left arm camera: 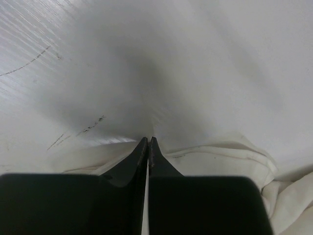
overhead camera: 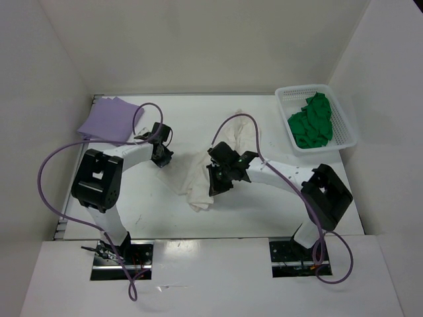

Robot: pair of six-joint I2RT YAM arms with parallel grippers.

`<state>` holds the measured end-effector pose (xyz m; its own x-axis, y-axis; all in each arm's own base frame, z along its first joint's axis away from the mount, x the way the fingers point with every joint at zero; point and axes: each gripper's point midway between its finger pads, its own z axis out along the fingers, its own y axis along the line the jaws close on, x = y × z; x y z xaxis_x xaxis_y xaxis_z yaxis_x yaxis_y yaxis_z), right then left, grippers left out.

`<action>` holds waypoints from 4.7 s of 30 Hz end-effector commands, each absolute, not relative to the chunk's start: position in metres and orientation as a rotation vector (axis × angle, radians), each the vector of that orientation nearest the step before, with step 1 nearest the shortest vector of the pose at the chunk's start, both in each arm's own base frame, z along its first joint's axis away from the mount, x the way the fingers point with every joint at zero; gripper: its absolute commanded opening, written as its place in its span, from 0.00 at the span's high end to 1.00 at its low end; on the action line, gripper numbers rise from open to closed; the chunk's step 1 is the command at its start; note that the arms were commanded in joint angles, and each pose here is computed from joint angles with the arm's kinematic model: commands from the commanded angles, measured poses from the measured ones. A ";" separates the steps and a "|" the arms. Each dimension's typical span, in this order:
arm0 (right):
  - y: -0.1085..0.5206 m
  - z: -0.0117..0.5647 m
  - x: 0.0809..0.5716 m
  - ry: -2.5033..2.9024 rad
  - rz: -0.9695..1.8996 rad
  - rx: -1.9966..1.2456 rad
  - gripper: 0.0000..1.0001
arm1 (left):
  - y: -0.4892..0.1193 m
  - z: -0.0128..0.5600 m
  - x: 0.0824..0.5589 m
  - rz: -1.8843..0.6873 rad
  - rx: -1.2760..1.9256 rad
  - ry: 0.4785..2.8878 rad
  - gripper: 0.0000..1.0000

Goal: Fold and stack the t-shirts

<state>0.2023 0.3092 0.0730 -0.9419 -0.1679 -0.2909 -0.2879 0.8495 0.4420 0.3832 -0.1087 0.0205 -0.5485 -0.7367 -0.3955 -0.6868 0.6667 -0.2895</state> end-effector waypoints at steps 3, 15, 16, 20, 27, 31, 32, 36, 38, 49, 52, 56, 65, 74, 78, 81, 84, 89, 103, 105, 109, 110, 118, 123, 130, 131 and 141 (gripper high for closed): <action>0.293 0.121 0.236 2.625 0.704 -0.278 0.99 | -0.107 0.077 0.383 -0.270 -1.008 2.336 1.00; 0.198 0.407 0.333 2.001 0.908 0.075 0.99 | -0.034 0.330 0.366 -0.405 -0.735 1.849 1.00; 0.190 0.431 0.334 1.940 0.907 0.081 0.99 | -0.028 0.349 0.365 -0.377 -0.726 1.806 1.00; 0.144 0.523 0.340 1.720 0.824 0.178 0.99 | -0.013 0.454 0.358 -0.343 -0.635 1.581 1.00; 0.113 0.667 0.276 1.307 0.890 0.155 1.00 | 0.014 0.594 0.329 -0.253 -0.572 1.262 1.00; 0.135 0.652 0.282 1.377 0.996 0.094 1.00 | 0.020 0.554 0.352 -0.161 -0.579 1.348 0.99; 0.142 0.629 0.297 1.451 1.009 0.098 1.00 | 0.014 0.540 0.359 -0.174 -0.558 1.392 0.99; 0.147 0.568 0.330 1.597 0.996 0.124 1.00 | -0.003 0.483 0.385 -0.210 -0.514 1.537 0.97; 0.159 0.543 0.339 1.678 1.039 0.083 1.00 | -0.014 0.438 0.417 -0.230 -0.485 1.664 0.96; 0.142 0.335 0.341 2.135 0.884 0.229 1.00 | -0.039 0.230 0.567 -0.372 -0.498 2.148 0.83; 0.135 0.300 0.348 2.177 0.829 0.277 1.00 | -0.043 0.262 0.566 -0.407 -0.469 2.097 0.42; 0.134 0.265 0.349 2.234 0.816 0.319 1.00 | -0.045 0.268 0.507 -0.421 -0.459 2.089 0.00; 0.139 0.216 0.348 2.354 0.803 0.325 1.00 | -0.066 0.154 0.306 -0.577 -0.805 2.307 0.81; 0.158 0.194 0.344 2.425 0.813 0.272 1.00 | -0.078 0.140 0.232 -0.720 -1.012 2.212 0.83; 0.161 0.195 0.343 2.429 0.798 0.260 1.00 | -0.083 0.146 0.248 -0.763 -0.938 2.179 0.82; 0.159 0.194 0.345 2.436 0.778 0.271 1.00 | -0.084 0.124 0.248 -0.726 -0.925 2.266 0.87; 0.158 0.198 0.345 2.436 0.747 0.276 1.00 | -0.085 0.110 0.236 -0.712 -0.928 2.342 0.87; 0.158 0.202 0.349 2.423 0.743 0.292 1.00 | -0.095 0.070 0.199 -0.698 -1.079 2.500 0.65; 0.161 0.209 0.360 2.400 0.738 0.300 1.00 | -0.081 0.021 0.190 -0.487 -1.365 2.545 0.42; 0.163 0.203 0.359 2.420 0.744 0.301 1.00 | -0.081 0.019 0.190 -0.482 -1.388 2.546 0.47; 0.164 0.200 0.361 2.430 0.746 0.276 1.00 | -0.081 0.018 0.191 -0.471 -1.393 2.544 0.51; 0.165 0.200 0.360 2.432 0.757 0.271 1.00 | -0.081 0.018 0.191 -0.473 -1.409 2.537 0.53; 0.170 0.199 0.369 2.435 0.771 0.239 1.00 | -0.092 0.015 0.189 -0.442 -1.388 2.601 0.56; 0.171 0.204 0.372 2.415 0.772 0.221 1.00 | -0.091 0.015 0.193 -0.407 -1.400 2.607 0.56; 0.171 0.209 0.373 2.407 0.770 0.208 1.00 | -0.088 0.014 0.194 -0.392 -1.421 2.575 0.90; 0.171 0.209 0.373 2.407 0.770 0.207 1.00 | -0.089 0.020 0.199 -0.410 -1.409 2.557 0.95; 0.164 0.283 0.388 2.261 0.729 0.200 1.00 | -0.061 0.196 0.345 -0.510 -0.970 2.163 1.00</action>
<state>0.3743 0.1634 0.2206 -0.8059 0.3399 -0.4847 0.0086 0.8254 0.5645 0.2936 -0.0803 0.1267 -0.5342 -0.8082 -0.2479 -0.6324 0.5767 -0.5172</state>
